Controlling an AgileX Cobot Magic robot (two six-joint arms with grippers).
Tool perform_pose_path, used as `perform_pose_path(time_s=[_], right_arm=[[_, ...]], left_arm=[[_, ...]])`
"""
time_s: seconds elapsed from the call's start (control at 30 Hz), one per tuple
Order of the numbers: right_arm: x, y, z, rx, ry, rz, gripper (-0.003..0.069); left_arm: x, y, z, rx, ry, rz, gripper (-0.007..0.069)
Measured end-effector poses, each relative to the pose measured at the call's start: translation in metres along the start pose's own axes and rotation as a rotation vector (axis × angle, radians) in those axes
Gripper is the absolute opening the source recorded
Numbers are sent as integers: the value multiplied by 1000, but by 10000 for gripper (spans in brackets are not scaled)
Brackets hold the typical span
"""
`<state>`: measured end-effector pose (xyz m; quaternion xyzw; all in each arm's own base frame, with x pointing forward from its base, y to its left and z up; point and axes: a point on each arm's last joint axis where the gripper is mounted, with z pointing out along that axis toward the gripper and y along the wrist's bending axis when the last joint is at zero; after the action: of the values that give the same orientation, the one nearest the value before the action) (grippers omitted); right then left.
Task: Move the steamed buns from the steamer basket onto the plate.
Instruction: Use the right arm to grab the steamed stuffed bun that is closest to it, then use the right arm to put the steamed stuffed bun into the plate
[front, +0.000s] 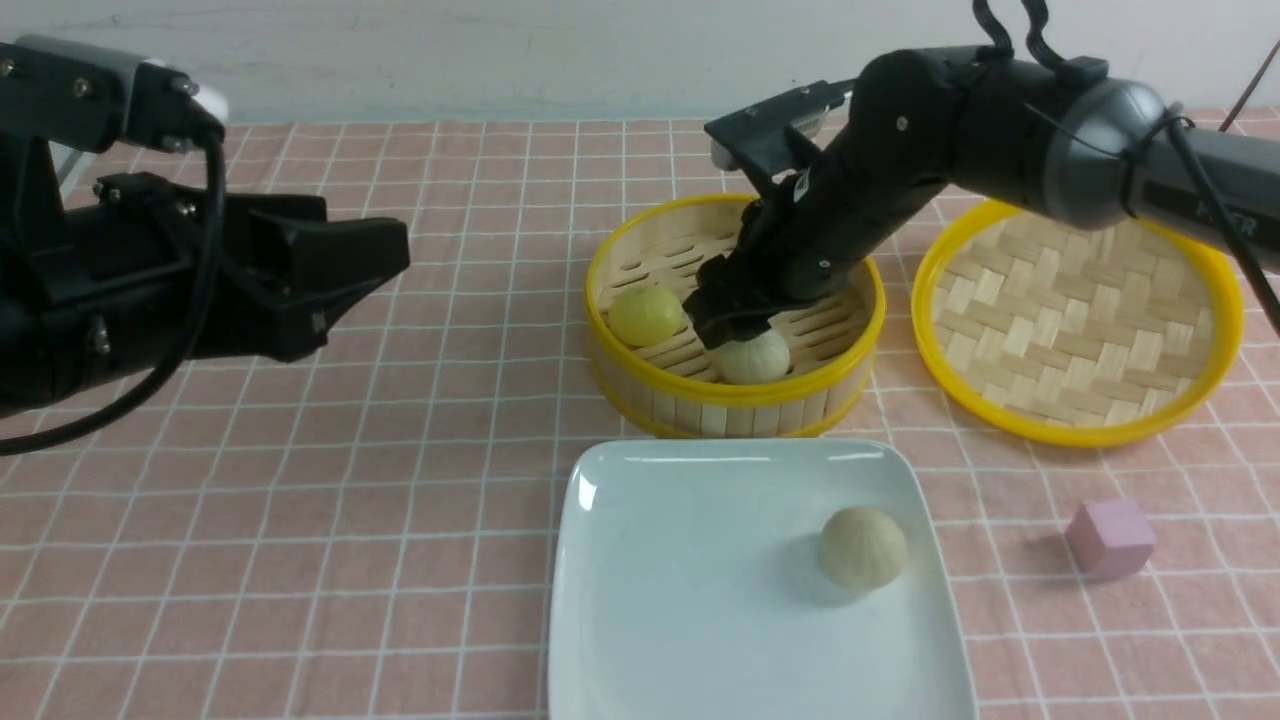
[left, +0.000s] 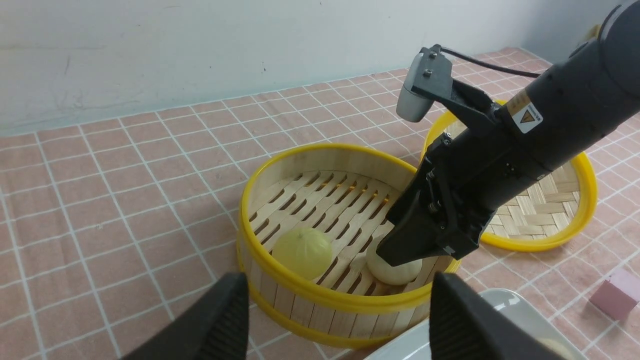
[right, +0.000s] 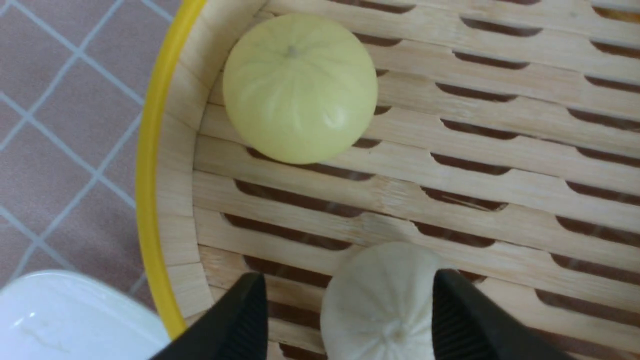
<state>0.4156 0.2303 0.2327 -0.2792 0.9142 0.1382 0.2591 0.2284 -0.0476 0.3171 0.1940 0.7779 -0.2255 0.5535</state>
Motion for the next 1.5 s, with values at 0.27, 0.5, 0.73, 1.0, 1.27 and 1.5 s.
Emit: perform_pose_path(time_s=[0.27, 0.5, 0.73, 1.0, 1.27, 1.5], right_arm=[[4, -2, 1, 16, 38, -29, 443], [9, -4, 13, 22, 77, -36, 437], [13, -7, 18, 37, 105, -54, 335], [11, -12, 19, 91, 89, -105, 24], [3, -9, -8, 111, 71, -130, 25], [-20, 4, -103, 142, -36, -164, 25]], left_arm=[[0, 0, 0, 0, 0, 0, 489], [0, 0, 0, 0, 0, 0, 489], [0, 0, 0, 0, 0, 0, 489], [0, 0, 0, 0, 0, 1, 489], [0, 0, 0, 0, 0, 1, 489], [0, 0, 0, 0, 0, 1, 489]])
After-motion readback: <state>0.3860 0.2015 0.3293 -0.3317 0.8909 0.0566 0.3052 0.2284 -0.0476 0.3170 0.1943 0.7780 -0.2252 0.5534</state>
